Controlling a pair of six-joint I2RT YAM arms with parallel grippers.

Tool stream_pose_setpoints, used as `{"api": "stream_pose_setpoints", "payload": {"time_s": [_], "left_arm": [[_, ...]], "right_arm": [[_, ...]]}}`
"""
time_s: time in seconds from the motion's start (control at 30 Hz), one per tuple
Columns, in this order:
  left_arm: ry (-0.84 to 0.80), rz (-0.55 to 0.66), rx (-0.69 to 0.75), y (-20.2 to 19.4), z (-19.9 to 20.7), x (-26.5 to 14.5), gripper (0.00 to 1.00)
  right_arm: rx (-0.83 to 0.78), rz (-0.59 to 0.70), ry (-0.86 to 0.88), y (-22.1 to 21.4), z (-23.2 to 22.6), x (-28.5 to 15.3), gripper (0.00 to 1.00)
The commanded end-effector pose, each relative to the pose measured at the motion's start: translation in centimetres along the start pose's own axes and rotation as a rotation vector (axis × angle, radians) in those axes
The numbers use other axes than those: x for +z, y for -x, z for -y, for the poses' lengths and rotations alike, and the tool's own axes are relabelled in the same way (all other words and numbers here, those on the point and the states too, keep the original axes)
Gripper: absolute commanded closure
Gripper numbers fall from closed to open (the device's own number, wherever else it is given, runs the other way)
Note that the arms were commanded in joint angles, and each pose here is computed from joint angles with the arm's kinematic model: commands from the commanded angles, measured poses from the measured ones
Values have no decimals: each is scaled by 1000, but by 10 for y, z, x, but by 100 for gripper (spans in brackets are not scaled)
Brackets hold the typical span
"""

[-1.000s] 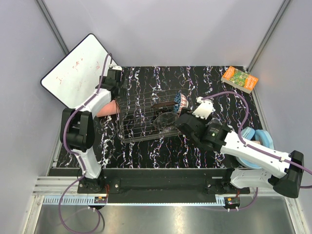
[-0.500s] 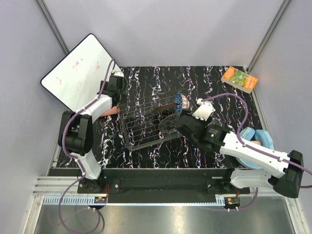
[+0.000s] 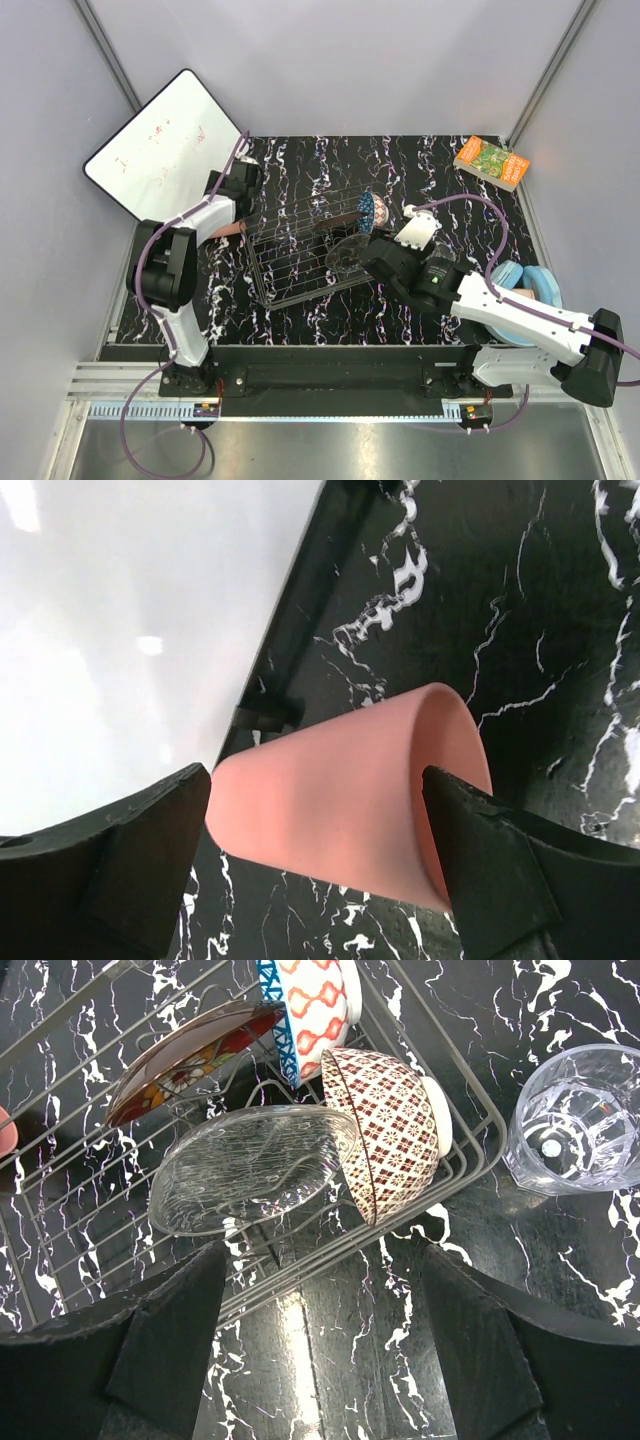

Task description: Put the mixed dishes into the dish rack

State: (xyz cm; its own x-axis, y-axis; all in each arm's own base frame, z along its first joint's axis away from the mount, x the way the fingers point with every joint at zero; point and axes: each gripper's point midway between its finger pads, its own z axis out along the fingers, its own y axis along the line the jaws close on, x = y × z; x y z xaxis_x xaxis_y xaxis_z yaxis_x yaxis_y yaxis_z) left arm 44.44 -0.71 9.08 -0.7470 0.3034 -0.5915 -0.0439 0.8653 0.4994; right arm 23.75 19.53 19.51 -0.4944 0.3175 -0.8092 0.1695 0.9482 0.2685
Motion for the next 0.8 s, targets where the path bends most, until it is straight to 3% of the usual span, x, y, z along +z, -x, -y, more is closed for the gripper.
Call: {"api": "stream_pose_setpoints", "payload": {"time_s": [0.0, 0.13, 0.5, 0.77], "left_arm": [[30, -8, 8, 14, -4, 4, 7], [16, -18, 4, 13, 0, 6, 11], [-51, -18, -19, 12, 6, -7, 54], [-108, 4, -39, 22, 12, -27, 73]], "right_arm": [[38, 19, 19, 4, -4, -3, 14], [50, 32, 23, 8, 0, -5, 14], [53, 24, 14, 4, 0, -3, 14], [62, 21, 7, 0, 3, -1, 14]]}}
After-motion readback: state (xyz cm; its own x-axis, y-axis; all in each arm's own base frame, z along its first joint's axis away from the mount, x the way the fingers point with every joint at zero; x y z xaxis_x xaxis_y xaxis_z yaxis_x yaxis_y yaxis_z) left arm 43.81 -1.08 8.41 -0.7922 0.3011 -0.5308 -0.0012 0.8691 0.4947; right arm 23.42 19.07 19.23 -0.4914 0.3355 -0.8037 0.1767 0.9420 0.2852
